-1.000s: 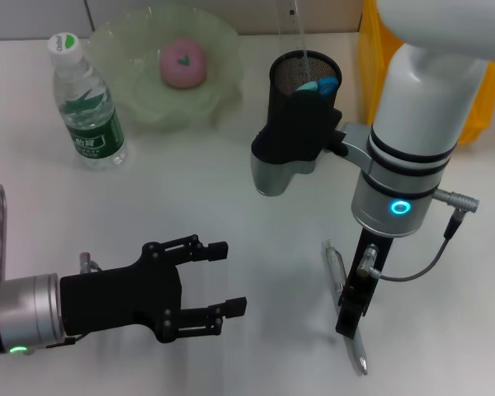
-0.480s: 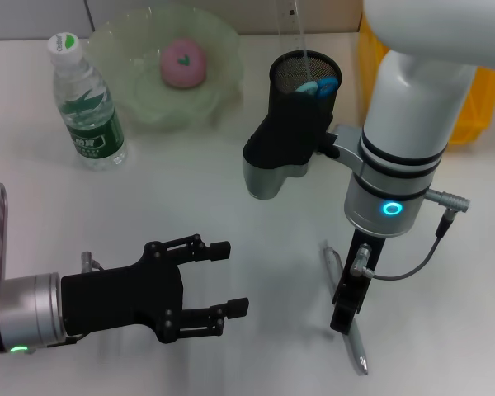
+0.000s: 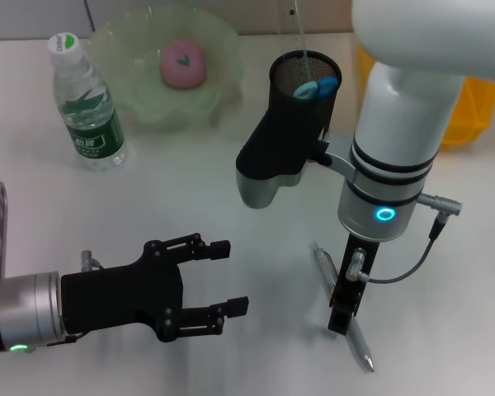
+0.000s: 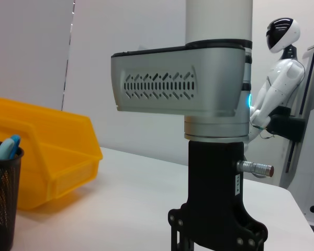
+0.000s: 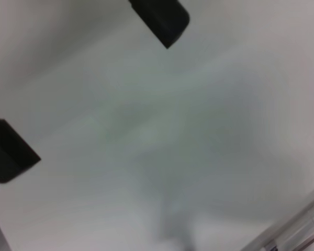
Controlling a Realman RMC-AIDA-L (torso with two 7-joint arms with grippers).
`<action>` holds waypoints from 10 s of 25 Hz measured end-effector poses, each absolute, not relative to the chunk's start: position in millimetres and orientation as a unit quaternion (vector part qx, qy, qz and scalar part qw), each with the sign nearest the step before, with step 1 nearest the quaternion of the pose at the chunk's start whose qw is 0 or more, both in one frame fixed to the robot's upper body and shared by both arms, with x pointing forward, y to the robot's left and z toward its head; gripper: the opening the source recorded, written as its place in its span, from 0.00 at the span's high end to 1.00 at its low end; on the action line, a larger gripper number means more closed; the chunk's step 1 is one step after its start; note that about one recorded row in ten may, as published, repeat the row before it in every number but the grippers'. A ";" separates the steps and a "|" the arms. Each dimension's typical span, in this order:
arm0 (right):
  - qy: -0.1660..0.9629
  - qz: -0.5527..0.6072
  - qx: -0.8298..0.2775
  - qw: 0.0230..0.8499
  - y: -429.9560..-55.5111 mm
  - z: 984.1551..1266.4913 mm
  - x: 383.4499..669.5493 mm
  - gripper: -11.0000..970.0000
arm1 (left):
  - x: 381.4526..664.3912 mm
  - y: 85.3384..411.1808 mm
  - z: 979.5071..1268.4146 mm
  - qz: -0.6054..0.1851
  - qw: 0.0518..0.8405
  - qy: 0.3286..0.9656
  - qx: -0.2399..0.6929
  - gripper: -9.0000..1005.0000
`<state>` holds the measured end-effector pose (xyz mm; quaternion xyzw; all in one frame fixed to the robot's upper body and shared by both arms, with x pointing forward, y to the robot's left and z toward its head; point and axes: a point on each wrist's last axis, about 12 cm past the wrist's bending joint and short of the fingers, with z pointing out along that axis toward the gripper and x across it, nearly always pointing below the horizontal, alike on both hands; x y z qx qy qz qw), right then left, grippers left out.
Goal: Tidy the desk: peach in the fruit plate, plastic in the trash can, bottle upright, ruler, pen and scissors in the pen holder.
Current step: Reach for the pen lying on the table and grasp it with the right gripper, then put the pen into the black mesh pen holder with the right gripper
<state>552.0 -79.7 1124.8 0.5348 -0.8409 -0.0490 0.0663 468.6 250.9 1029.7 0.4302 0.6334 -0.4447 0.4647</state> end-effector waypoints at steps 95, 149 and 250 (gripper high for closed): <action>-0.816 0.008 0.577 0.034 -71.4 1121.2 551.6 0.86 | 475.8 252.4 1035.4 -0.436 0.473 0.626 0.439 0.22; -0.652 -0.406 0.381 -0.515 -250.2 1131.5 565.5 0.86 | 480.2 251.8 1043.2 -0.437 0.507 0.611 0.422 0.22; -0.686 -0.294 0.251 -0.616 -210.3 1080.1 608.1 0.28 | 491.0 246.2 1051.1 -0.451 0.543 0.609 0.361 0.22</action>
